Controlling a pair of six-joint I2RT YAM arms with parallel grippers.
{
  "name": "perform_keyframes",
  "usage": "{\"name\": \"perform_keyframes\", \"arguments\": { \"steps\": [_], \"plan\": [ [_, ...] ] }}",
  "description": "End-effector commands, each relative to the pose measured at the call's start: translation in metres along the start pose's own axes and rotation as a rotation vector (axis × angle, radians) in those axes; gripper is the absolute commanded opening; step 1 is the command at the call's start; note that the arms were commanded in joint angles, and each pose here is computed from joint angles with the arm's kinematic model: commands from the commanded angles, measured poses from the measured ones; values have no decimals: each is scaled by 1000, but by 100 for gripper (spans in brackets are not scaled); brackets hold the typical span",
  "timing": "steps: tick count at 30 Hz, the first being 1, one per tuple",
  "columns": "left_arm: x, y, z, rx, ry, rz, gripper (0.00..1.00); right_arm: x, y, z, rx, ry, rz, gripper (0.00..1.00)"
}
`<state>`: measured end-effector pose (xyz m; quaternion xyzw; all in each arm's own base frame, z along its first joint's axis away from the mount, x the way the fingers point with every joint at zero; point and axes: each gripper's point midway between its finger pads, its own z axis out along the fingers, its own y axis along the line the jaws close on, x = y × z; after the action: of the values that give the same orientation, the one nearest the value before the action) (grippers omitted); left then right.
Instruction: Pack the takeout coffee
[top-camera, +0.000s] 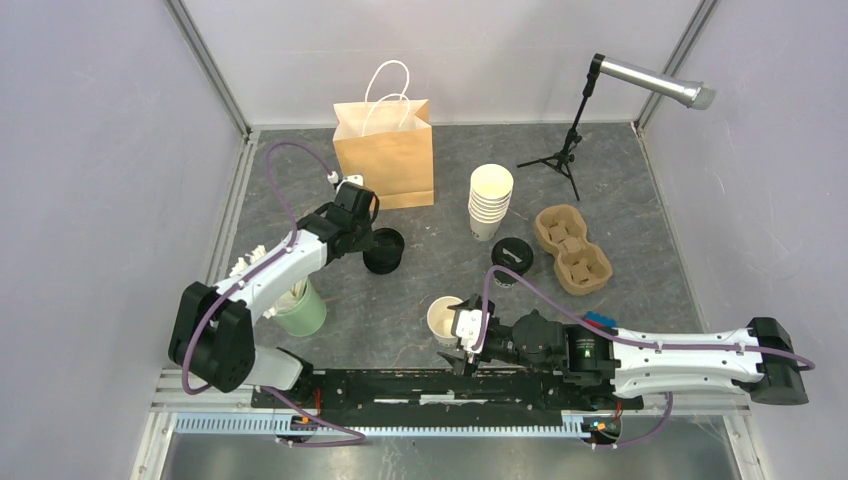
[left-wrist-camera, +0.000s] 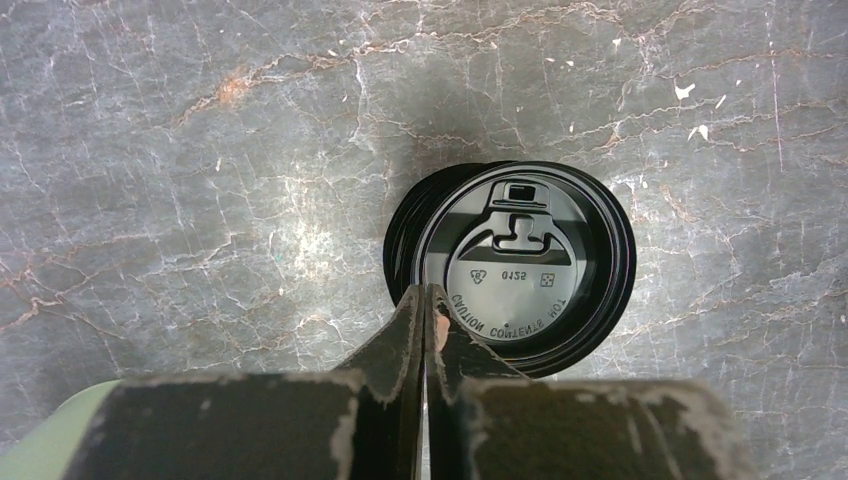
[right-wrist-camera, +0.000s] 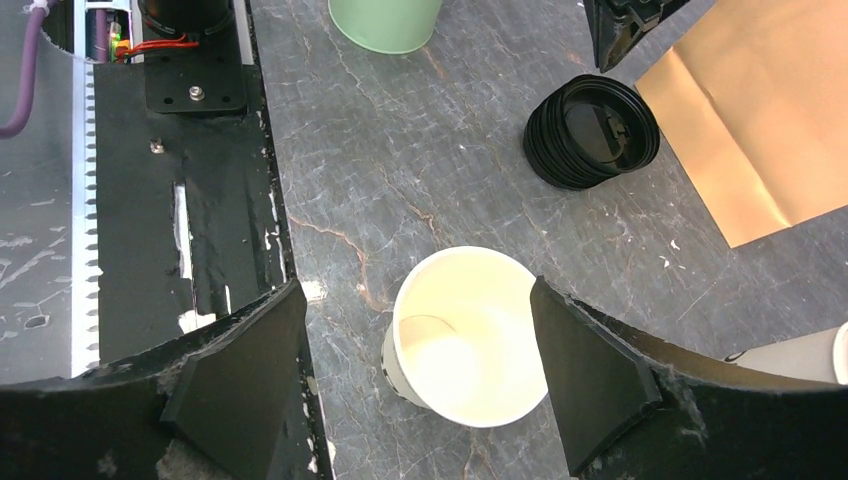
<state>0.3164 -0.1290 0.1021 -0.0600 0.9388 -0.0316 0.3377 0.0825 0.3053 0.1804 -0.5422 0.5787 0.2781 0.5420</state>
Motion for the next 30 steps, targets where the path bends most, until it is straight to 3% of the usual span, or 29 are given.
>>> {"name": "perform_keyframes", "arguments": {
  "steps": [1,5,9,15,22,30],
  "plan": [
    [-22,-6,-11,34,-53,36,4,-12,-3,2,26,-45,22,90],
    [-30,-5,-8,18,-81,57,22,-15,-12,0,73,-52,52,90],
    [-31,-25,-8,125,-78,79,34,-20,-22,-6,126,-73,69,90],
    [-22,-62,-9,240,-64,170,39,-23,-46,-21,256,-106,109,90],
    [-15,-85,1,241,-48,273,43,-35,-58,-38,304,-188,147,89],
    [-5,-94,17,205,-25,325,44,-29,-59,-41,312,-180,149,90]
  ]
}}
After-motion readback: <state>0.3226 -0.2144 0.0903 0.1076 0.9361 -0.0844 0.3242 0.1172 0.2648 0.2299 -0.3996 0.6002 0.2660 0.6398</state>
